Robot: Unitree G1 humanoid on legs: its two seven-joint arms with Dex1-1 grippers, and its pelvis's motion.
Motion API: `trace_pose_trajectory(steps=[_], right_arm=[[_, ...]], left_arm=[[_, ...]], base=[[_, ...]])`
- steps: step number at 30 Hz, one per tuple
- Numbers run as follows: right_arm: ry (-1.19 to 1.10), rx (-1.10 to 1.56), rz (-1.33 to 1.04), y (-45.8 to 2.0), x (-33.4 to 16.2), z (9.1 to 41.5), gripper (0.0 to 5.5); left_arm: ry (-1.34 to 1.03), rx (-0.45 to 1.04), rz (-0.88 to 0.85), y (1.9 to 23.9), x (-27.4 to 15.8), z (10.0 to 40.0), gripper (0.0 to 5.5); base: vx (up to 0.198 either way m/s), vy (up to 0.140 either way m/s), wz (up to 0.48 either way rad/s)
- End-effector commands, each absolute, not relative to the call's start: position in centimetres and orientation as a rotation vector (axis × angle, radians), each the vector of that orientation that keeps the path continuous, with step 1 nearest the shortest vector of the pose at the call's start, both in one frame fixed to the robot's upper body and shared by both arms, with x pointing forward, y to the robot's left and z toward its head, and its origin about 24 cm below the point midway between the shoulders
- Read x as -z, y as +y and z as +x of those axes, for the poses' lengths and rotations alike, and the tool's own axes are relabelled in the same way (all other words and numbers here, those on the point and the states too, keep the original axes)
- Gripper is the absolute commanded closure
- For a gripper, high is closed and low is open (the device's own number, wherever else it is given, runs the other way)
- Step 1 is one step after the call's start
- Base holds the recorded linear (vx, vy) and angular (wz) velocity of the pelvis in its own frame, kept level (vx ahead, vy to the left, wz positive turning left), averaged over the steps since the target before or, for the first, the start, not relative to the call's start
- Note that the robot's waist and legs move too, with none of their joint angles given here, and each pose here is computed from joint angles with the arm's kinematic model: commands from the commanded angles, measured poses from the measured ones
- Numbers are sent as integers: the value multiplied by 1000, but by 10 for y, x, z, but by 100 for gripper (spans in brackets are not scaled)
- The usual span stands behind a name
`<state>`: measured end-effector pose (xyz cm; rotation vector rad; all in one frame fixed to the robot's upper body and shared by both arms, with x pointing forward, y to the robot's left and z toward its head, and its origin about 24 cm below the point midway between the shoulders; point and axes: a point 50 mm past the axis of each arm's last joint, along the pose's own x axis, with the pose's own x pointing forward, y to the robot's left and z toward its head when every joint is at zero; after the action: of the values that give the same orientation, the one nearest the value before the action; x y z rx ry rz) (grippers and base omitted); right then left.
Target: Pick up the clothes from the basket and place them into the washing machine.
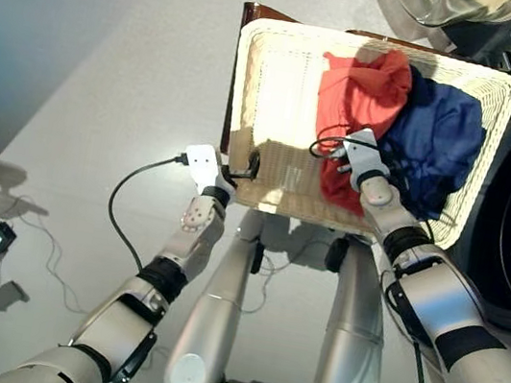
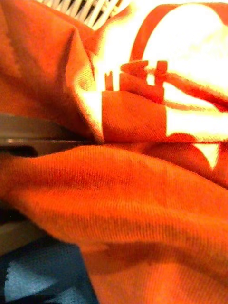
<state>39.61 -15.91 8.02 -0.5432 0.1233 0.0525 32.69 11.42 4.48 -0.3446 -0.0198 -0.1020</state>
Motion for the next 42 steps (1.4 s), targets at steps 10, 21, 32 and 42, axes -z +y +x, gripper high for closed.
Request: trace_pose_trajectory(steps=[10, 21, 32, 42], right_arm=[[204, 195, -407, -201, -62, 383, 550], [42, 438, 28, -211, -53, 359, 550], [-389, 974, 226, -297, -149, 348, 550], [-672, 1224, 207, -341, -256, 336, 550]], left_arm=[[53, 51, -341, 129, -18, 316, 0], [109, -114, -355, 150, 7, 300, 0], [97, -111, -327, 153, 14, 285, 0], [46, -107, -282, 160, 1, 293, 0]], base=[[-31, 7, -50], [-10, 12, -137], [4, 34, -83], [0, 0, 0]])
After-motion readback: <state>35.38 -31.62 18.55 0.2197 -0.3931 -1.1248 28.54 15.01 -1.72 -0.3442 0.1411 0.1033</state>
